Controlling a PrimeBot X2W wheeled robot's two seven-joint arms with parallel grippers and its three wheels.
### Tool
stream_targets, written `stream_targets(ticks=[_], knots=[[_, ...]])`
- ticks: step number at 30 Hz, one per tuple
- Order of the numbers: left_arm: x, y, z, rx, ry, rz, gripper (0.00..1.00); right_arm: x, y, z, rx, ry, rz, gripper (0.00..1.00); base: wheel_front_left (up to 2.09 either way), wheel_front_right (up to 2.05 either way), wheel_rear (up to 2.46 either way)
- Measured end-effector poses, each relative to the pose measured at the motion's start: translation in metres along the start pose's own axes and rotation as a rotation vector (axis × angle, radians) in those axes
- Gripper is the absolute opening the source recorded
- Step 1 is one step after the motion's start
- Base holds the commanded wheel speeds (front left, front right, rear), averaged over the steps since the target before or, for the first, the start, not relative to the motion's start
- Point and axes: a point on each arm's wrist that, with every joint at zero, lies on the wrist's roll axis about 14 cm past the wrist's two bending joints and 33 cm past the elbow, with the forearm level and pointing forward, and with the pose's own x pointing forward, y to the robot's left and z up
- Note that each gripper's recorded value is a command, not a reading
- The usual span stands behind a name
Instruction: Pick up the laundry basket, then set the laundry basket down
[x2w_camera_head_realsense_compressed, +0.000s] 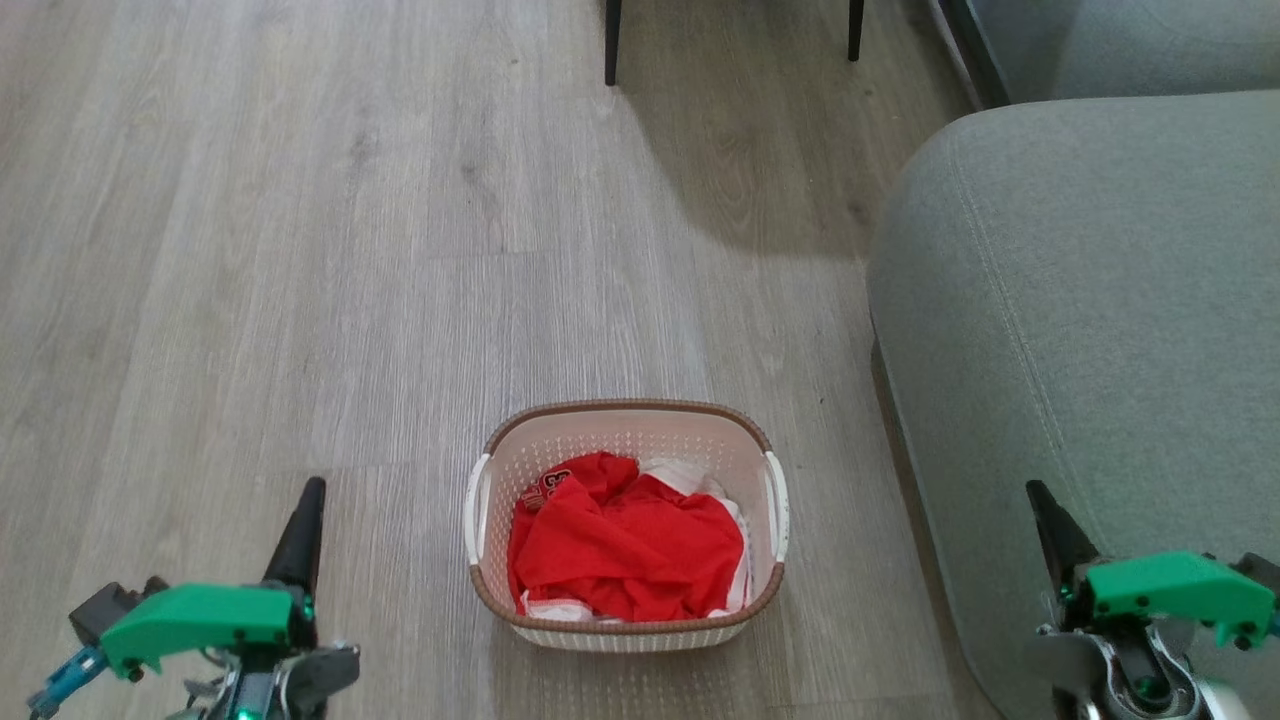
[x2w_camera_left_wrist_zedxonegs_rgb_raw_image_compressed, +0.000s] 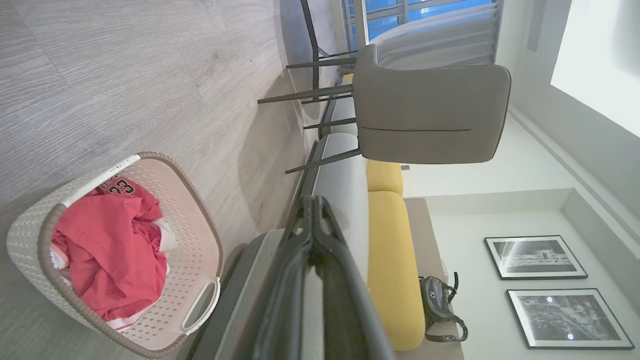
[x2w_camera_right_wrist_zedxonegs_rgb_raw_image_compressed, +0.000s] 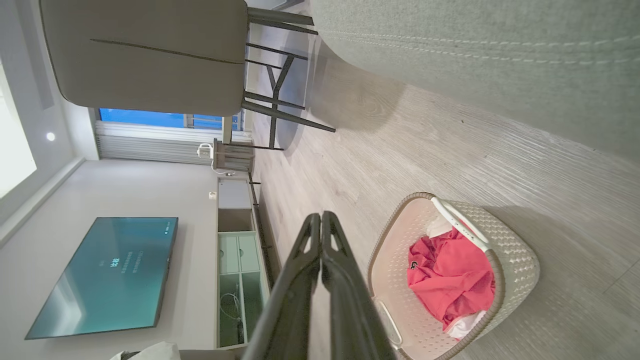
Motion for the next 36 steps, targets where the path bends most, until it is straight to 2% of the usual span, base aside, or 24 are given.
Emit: stream_targets(ticks=[17,36], knots=[[0.010,-0.020,0.006,-0.185,0.005,-0.076,0.00,0.001,0.004,0.010,0.184,-0.012,0.022,0.00,0.00,0.00,0.00],[0.011,-0.022,0.010,-0.187,-0.005,-0.083,0.00,0.003,0.009,0.011,0.186,-0.012,0.034,0.00,0.00,0.00,0.00]])
